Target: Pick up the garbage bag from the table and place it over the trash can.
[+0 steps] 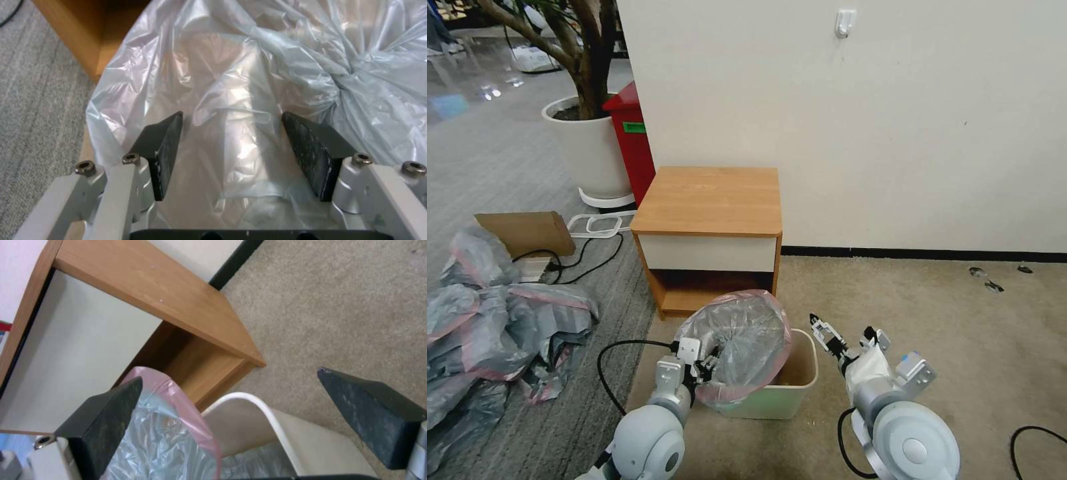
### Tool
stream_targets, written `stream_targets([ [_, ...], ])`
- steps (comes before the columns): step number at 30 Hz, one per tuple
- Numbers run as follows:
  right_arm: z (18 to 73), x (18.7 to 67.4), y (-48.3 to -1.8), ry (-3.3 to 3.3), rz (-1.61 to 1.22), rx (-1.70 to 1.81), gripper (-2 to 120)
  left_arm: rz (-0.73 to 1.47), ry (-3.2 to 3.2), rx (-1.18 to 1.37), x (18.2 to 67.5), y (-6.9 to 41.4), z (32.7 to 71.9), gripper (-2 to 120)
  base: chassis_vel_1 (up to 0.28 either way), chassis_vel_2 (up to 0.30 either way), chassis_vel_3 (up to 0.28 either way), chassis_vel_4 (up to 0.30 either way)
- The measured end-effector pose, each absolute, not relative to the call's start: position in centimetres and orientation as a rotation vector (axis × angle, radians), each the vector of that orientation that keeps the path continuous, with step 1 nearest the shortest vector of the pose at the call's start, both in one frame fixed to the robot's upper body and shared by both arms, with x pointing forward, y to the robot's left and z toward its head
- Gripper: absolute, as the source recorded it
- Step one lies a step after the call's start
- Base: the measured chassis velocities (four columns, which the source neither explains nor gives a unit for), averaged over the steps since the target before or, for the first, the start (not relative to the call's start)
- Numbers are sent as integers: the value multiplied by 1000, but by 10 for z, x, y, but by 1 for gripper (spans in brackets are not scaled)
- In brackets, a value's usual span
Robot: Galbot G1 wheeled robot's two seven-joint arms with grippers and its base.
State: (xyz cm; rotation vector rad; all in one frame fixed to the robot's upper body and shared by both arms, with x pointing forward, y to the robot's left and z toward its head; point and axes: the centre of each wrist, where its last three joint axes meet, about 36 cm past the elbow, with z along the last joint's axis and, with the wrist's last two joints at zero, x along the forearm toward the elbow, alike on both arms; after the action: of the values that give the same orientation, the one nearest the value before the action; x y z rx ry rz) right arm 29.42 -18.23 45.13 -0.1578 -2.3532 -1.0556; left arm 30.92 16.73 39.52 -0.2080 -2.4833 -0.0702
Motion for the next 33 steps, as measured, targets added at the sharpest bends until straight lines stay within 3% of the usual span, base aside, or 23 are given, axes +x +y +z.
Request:
stream_targets([
  [11, 448, 293, -183, -2359, -1039, -172, 100, -93, -2433, -180, 320, 157, 392, 56, 0, 0, 0, 0],
  [14, 449, 294, -183, -2361, -1036, -172, 100, -91, -2428, -174, 320, 156, 392, 48, 0, 0, 0, 0],
  [17, 450, 293, -183, -2377, -1023, -156, 100, -73, -2440, -168, 320, 156, 391, 33, 0, 0, 0, 0],
  [19, 450, 293, -183, -2378, -1021, -153, 100, -69, -2443, -167, 320, 156, 391, 31, 0, 0, 0, 0],
  [24, 452, 289, -181, -2446, -880, 36, 100, 38, -2534, -153, 320, 157, 383, 11, 0, 0, 0, 0],
  [33, 450, 284, -163, -2500, -581, 334, 100, 162, -2669, -186, 322, 164, 379, 7, 0, 0, 0, 0],
])
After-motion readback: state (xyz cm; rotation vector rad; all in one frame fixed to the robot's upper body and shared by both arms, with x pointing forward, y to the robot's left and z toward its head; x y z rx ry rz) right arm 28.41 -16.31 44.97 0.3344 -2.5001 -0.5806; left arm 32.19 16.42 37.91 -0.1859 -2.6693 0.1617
